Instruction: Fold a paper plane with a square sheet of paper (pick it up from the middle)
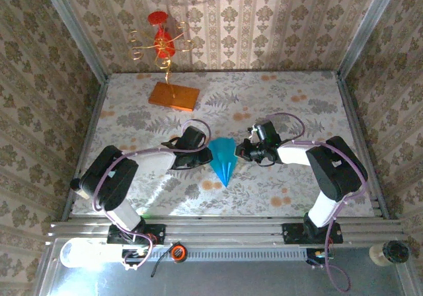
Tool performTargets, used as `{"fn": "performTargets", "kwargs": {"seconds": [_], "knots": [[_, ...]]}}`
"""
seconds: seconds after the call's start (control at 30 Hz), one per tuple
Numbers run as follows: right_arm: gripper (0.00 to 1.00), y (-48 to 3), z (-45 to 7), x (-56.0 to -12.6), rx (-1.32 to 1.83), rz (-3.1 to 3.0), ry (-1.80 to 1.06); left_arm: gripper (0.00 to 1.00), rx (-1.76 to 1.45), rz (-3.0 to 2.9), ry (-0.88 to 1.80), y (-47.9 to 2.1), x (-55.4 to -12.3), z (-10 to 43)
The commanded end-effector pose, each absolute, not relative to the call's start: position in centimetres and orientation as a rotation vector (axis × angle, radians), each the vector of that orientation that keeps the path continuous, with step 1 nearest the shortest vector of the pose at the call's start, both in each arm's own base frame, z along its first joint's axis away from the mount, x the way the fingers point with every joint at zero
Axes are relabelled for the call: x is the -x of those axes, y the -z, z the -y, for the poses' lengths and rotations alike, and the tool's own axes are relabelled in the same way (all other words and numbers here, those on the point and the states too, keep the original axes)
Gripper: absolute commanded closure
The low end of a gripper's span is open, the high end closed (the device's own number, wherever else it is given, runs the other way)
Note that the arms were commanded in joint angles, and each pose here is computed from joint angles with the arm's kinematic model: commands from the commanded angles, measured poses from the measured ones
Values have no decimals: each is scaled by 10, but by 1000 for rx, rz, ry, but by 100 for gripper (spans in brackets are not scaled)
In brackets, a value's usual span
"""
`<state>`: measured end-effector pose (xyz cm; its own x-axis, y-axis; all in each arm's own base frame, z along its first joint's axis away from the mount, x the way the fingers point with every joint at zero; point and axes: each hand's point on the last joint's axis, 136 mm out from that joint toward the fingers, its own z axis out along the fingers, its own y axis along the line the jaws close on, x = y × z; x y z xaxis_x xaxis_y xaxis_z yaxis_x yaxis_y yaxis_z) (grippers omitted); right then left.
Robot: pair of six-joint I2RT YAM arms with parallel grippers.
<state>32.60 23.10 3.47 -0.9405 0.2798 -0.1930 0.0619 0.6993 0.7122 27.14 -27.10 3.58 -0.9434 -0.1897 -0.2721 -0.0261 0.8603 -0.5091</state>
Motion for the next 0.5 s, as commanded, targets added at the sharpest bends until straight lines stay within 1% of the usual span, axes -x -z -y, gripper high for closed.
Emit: {"fn": "performTargets", "kwargs": {"seconds": [0.0,0.07,0.17,0.47], "knots": [[97,-27,-231,-320,-295,-2642,-1117,68,162,-2672,662,-61,-281,260],[97,-27,-231,-320,-298,-2643,-1120,62,160,-2660,622,-70,-281,253],[97,-28,-232,-320,-301,-2640,-1125,56,133,-2653,615,-85,-278,254],[97,-25,-232,-320,-310,-2649,-1126,49,-8,-2721,706,-92,-246,296]]}}
